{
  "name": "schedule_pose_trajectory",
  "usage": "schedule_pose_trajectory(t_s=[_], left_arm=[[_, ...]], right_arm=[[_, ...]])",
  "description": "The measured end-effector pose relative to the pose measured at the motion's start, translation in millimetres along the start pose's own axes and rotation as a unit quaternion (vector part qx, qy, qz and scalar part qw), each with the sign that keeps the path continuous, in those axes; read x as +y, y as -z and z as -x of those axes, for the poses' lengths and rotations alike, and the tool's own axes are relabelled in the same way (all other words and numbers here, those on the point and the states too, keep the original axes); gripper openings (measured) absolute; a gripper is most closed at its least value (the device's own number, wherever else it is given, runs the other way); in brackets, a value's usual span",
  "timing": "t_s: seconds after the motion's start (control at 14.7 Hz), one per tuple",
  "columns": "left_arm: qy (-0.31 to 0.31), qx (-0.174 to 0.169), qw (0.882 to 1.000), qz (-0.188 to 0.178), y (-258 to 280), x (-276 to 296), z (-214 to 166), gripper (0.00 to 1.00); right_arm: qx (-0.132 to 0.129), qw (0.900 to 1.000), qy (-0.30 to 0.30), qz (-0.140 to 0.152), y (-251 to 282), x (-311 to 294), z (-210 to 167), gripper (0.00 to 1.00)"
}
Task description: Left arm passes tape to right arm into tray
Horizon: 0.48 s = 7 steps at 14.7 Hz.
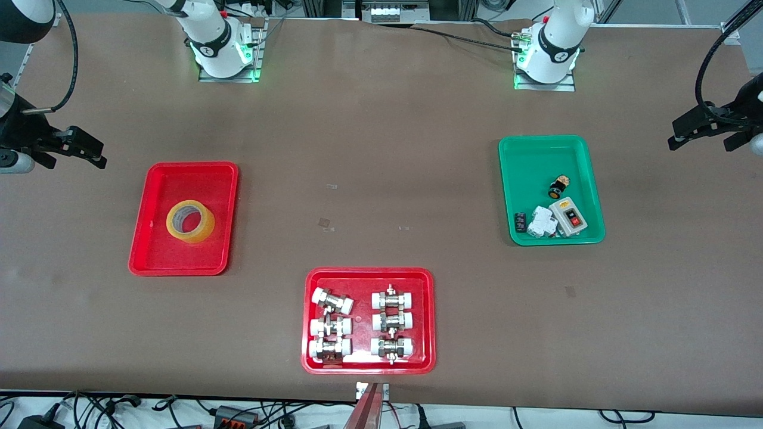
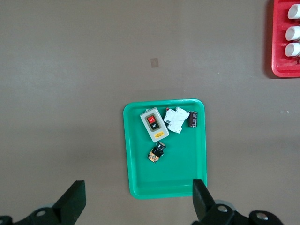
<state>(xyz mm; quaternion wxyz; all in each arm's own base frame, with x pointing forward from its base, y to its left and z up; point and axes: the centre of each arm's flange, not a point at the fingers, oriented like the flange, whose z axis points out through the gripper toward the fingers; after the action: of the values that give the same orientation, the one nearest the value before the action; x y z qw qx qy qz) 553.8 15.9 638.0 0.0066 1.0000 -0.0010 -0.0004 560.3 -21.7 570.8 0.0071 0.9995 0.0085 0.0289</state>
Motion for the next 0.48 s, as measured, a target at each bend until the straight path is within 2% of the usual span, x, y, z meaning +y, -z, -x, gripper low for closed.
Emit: schedule_pose_trajectory(t_s=[0.48], left_arm=[[0.0, 0.0, 1.0, 0.0, 0.0, 0.5, 0.0, 1.0]], right_arm=[[0.0, 1.0, -0.008, 0.0, 0.2, 7.0, 0.5, 1.0]])
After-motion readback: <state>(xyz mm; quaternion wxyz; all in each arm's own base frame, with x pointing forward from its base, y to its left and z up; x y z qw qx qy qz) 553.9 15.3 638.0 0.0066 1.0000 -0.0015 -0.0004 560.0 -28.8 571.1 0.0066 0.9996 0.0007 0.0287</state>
